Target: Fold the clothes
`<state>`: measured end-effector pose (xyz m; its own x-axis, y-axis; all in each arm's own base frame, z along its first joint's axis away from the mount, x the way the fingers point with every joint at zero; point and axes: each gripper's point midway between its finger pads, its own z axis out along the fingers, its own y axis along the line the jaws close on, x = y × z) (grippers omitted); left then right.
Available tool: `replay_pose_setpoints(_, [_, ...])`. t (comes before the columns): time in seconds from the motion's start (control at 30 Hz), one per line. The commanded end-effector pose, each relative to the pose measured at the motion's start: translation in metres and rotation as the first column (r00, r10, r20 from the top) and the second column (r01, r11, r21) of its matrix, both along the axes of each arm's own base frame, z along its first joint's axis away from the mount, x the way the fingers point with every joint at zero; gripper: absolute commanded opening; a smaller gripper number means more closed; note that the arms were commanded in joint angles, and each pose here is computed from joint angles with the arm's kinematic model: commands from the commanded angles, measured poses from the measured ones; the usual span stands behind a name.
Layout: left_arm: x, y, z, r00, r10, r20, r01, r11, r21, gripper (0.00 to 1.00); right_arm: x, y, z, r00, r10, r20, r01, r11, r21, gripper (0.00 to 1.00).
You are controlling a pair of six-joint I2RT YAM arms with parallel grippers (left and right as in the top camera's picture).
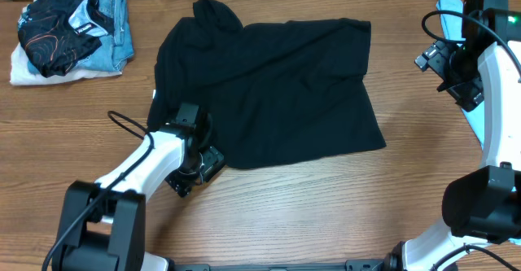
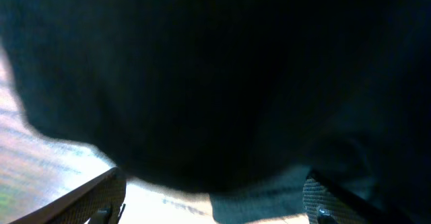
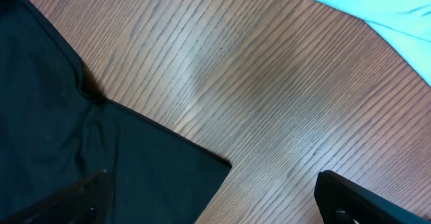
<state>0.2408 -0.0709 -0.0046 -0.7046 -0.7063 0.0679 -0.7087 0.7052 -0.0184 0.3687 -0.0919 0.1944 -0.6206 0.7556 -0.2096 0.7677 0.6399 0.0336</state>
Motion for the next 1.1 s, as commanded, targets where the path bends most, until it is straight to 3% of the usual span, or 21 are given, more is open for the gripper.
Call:
replay_pose_setpoints(0.0, [-0.006,0.002,-0.012,0.999,0.017,-0.043,-0.017,1.000,-0.001,0.83,-0.002,0.001,0.003,1.000,-0.003,0.010,0.003,1.000,0.007,1.00])
replay_pose_setpoints(0.1, [-0.005,0.005,-0.012,0.999,0.014,-0.046,-0.015,1.000,-0.017,0.82,-0.002,0.001,0.003,1.000,-0.003,0.009,0.003,1.000,0.008,1.00])
replay_pose_setpoints(0.3, [-0.004,0.009,-0.012,0.999,0.024,-0.045,-0.025,1.000,-0.018,0.27,-0.011,0.005,-0.013,0.999,-0.024,-0.040,0.026,0.999,0.031,0.91])
replay_pose_setpoints(0.43, [-0.004,0.010,-0.012,0.999,0.024,-0.045,-0.025,1.000,-0.017,0.05,-0.018,0.013,-0.040,0.996,-0.017,-0.085,0.023,0.997,0.076,0.89])
replay_pose_setpoints(0.6, [-0.004,0.010,-0.012,0.999,0.023,-0.046,-0.024,1.000,-0.017,0.04,-0.027,0.029,-0.076,0.992,-0.002,-0.124,0.023,0.986,0.167,0.95])
replay_pose_setpoints(0.77, [-0.004,0.009,-0.012,0.999,0.017,-0.046,-0.018,1.000,-0.018,0.04,-0.044,0.042,-0.102,0.983,0.008,-0.181,0.035,0.972,0.232,0.95])
replay_pose_setpoints(0.87, [-0.004,0.009,-0.012,0.999,0.016,-0.046,-0.017,1.000,-0.018,0.04,-0.054,0.058,-0.122,0.979,0.023,-0.201,0.040,0.952,0.302,0.90])
replay_pose_setpoints(0.97, [-0.004,0.009,-0.012,0.999,0.016,-0.046,-0.017,1.000,-0.019,0.04,-0.062,0.069,-0.141,0.975,0.018,-0.219,0.057,0.942,0.331,0.79])
replay_pose_setpoints(1.07, [-0.005,0.009,-0.012,0.999,0.017,-0.050,-0.018,1.000,-0.021,0.04,-0.068,0.075,-0.157,0.972,-0.020,-0.233,0.098,0.940,0.327,0.79])
